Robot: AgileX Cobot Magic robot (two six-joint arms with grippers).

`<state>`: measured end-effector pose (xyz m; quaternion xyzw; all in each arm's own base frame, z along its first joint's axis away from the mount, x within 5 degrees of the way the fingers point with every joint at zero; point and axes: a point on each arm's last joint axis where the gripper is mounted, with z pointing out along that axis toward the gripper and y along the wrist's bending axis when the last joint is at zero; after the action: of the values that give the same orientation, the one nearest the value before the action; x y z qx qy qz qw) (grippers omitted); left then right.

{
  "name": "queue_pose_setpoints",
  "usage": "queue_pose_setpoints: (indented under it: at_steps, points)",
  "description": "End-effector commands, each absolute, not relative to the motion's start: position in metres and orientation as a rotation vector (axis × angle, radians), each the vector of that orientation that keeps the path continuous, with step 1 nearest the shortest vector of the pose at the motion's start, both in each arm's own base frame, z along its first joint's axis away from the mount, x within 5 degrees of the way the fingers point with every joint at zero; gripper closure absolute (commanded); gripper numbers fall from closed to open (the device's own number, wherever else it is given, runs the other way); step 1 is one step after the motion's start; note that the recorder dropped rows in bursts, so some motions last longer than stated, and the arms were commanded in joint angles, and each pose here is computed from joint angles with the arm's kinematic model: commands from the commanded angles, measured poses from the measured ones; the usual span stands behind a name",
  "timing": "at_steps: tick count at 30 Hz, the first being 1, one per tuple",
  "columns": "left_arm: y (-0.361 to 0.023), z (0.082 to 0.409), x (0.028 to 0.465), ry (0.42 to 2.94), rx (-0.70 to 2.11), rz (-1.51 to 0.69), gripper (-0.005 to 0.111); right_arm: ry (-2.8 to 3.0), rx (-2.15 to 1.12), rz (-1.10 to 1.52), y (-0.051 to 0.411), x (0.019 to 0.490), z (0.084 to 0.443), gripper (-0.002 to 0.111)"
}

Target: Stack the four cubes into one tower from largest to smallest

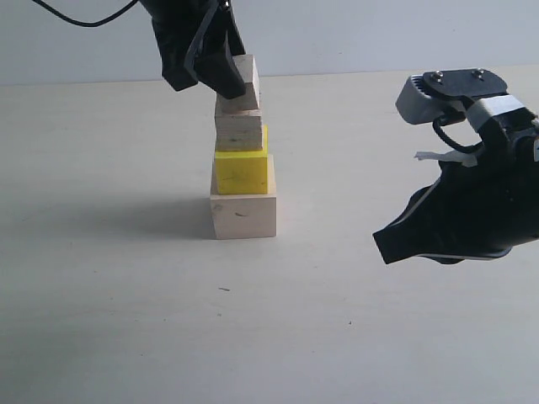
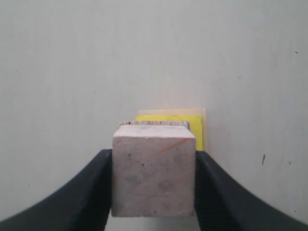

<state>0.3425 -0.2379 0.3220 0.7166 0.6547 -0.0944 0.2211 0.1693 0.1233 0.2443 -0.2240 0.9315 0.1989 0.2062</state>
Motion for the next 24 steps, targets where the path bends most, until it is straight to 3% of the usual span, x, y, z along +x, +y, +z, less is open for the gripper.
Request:
queue_pose_setpoints:
  at_steps: [1,20,24]
  points:
    - [-0.2402,0.3227,0.3402,1.784,1.995,-0.267,0.107,2.594,-0.626,0.556,0.1225,0.1683,0.2442,0.108]
    - [-0.2402,0.3227,0.3402,1.782,1.996,-0.267,0.106,2.593,-0.628,0.555,0.1225,0.1684,0.2442,0.108]
    - [-0.2402,0.3227,0.3402,1.780,1.997,-0.266,0.094,2.593,-0.628,0.555,0.1225,0.1684,0.2442,0.108]
